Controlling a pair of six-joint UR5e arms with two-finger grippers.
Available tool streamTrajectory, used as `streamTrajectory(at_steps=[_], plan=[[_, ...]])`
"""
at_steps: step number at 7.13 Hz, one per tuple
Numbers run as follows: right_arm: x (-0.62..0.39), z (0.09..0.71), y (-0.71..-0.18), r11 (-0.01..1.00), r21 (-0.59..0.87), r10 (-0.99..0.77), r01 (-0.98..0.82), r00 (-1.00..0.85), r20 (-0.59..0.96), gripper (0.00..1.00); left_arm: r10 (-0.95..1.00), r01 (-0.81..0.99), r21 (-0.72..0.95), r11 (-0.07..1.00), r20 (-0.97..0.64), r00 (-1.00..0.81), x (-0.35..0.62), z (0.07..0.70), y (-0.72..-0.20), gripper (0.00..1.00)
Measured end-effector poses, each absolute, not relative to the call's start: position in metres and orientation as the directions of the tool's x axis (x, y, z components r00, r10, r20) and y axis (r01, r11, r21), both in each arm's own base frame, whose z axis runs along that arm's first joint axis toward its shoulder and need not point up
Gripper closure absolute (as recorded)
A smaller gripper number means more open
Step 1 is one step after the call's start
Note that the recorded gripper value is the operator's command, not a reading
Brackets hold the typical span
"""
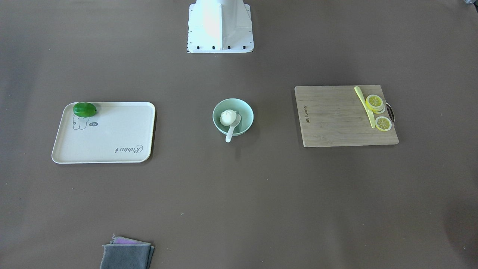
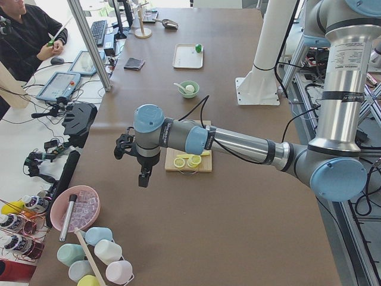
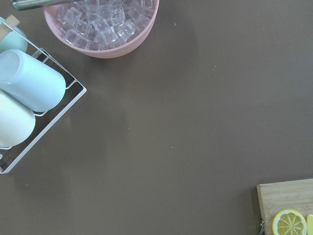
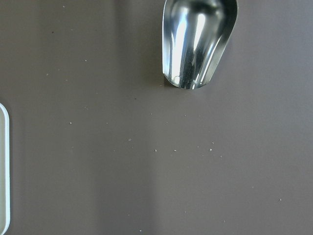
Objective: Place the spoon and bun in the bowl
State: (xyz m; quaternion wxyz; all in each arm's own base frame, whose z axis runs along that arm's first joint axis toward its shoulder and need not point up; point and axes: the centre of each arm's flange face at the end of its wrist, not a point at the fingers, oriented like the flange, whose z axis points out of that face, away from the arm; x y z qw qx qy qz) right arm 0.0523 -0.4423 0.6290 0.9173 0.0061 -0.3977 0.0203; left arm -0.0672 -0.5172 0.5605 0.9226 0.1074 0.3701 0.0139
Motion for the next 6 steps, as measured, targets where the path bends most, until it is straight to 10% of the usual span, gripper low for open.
streamTrajectory(at_steps=[6], plan=[[0.045,0.622,-0.442,0.999,-0.049,0.051,-0.024,0.723,0.688,0.00,0.041,0.095,0.162,0.982,-0.677,0.735,-0.084,0.594,-0.497,0.02]])
